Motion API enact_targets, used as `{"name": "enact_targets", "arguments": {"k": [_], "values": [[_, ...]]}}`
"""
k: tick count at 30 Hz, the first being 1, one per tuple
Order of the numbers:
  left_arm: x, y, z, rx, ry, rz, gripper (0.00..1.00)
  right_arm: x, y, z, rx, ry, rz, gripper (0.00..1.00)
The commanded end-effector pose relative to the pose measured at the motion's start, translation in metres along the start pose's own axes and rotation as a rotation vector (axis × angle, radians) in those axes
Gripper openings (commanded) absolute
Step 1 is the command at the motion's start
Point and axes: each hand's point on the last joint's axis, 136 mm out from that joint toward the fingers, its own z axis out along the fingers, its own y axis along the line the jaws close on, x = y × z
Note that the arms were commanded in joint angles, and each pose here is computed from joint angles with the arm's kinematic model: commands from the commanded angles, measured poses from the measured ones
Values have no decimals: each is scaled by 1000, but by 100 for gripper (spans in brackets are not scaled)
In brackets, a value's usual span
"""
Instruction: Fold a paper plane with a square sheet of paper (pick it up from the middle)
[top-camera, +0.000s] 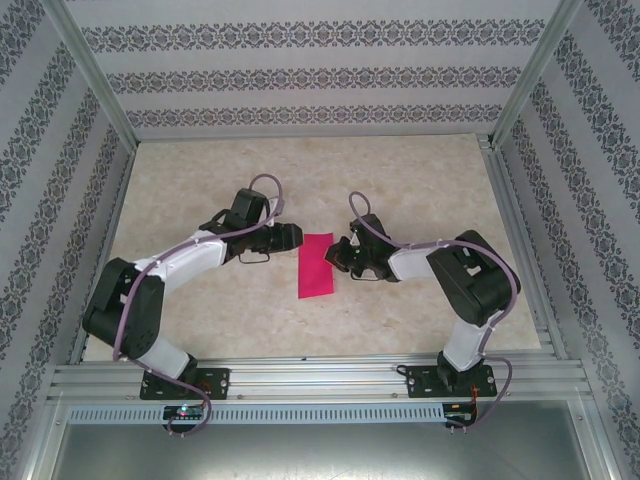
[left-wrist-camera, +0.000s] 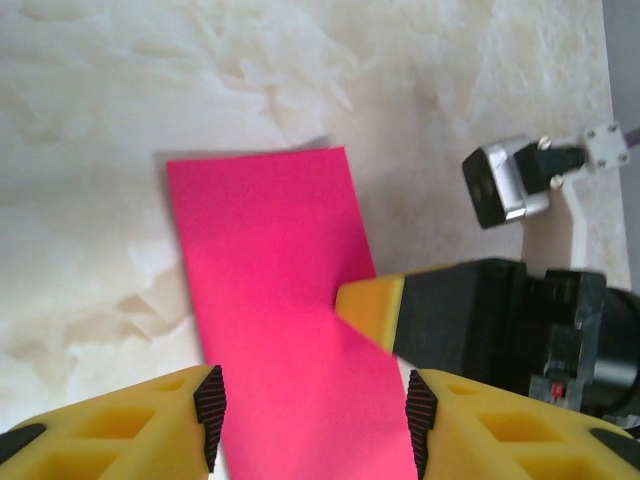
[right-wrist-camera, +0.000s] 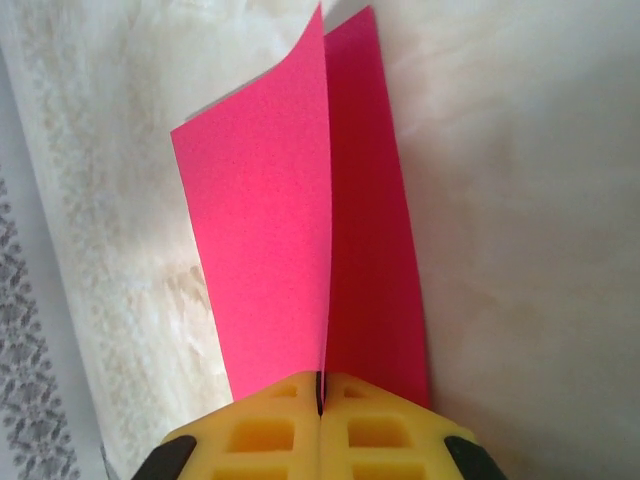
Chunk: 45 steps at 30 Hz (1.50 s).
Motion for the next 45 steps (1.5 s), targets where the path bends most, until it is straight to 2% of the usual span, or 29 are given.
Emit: {"name": "enact_targets", "arguments": {"k": [1,4,7,8,13,17,26,32,35,37,45], "values": [[23,3,-6,-60,26,109,56,-19,16,-16,-11,-162,8,5],[37,-6,-9,-76,33,227,59,-18,16,-18,-5,-176,15,11],[55,-13,-7,-125,63,364,61,-14,17,-15,-10,-144,16,25],[62,-17,-6,-134,73,408,62,-13,18,-14,-14,-134,11,27],[91,-34,3,-187,119,613,65,-7,22,-12,-52,-63,11,28],[113,-46,10,-269,128,797,69,-3,30,-10,-103,-8,3,25],[134,-48,29,-405,151,1000,76,-6,25,-10,-96,16,40,22],[136,-47,47,-476,152,1068,76,-6,22,-10,-93,20,53,22],[131,-47,51,-518,125,1076,73,-7,21,-11,-88,18,53,22],[127,-48,52,-529,110,1072,66,-7,17,-11,-79,20,54,23],[123,-56,45,-493,72,1041,27,-9,8,-14,-55,19,54,23]]}}
